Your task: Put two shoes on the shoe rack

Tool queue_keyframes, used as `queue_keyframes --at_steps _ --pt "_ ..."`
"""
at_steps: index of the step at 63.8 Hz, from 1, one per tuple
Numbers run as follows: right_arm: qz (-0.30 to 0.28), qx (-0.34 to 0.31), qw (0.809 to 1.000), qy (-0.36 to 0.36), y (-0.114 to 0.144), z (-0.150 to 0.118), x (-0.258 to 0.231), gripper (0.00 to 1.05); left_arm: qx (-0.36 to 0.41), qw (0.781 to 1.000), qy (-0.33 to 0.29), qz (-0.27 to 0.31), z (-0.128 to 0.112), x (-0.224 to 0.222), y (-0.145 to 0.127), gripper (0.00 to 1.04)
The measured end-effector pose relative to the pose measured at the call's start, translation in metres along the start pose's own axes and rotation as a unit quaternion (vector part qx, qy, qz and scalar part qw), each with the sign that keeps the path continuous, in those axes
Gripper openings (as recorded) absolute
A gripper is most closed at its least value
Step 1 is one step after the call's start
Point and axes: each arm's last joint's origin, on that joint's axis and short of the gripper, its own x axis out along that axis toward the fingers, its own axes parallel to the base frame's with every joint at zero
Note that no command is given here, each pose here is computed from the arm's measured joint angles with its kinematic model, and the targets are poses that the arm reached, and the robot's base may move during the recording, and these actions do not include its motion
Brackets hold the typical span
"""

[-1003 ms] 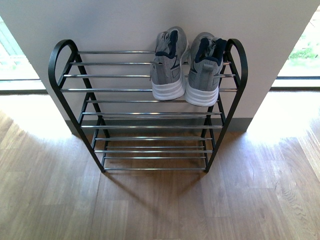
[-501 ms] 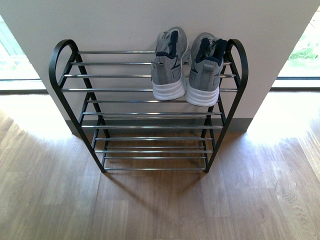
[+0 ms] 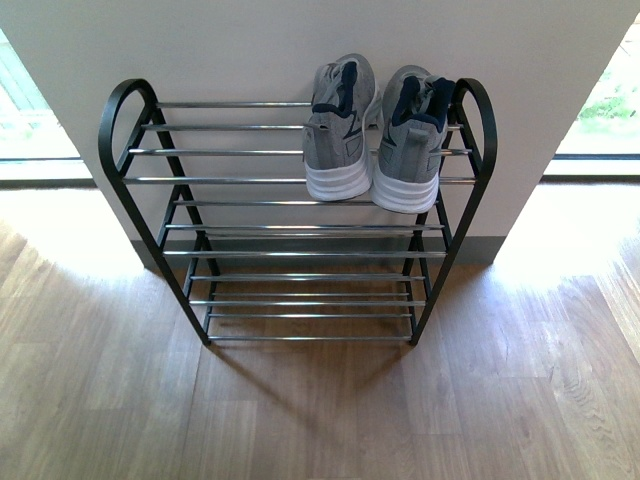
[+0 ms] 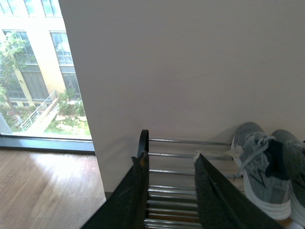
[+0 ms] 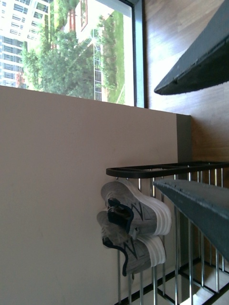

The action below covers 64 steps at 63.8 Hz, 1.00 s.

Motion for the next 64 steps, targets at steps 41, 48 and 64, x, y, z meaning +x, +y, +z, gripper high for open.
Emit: queue_keyframes --at_steps 41,48,64 --pt "0.000 0.000 1.000 0.000 0.000 0.000 0.000 0.96 0.008 1.000 0.001 -0.007 -0.038 -0.059 0.042 0.01" --pt "0.000 0.000 1.000 0.000 0.000 0.000 0.000 0.96 0.008 1.000 0.000 0.002 -0.041 -0.064 0.045 0.01" --pt "0.000 0.000 1.000 0.000 0.000 0.000 0.000 0.96 0.008 1.000 -0.005 0.000 -0.050 -0.075 0.045 0.01"
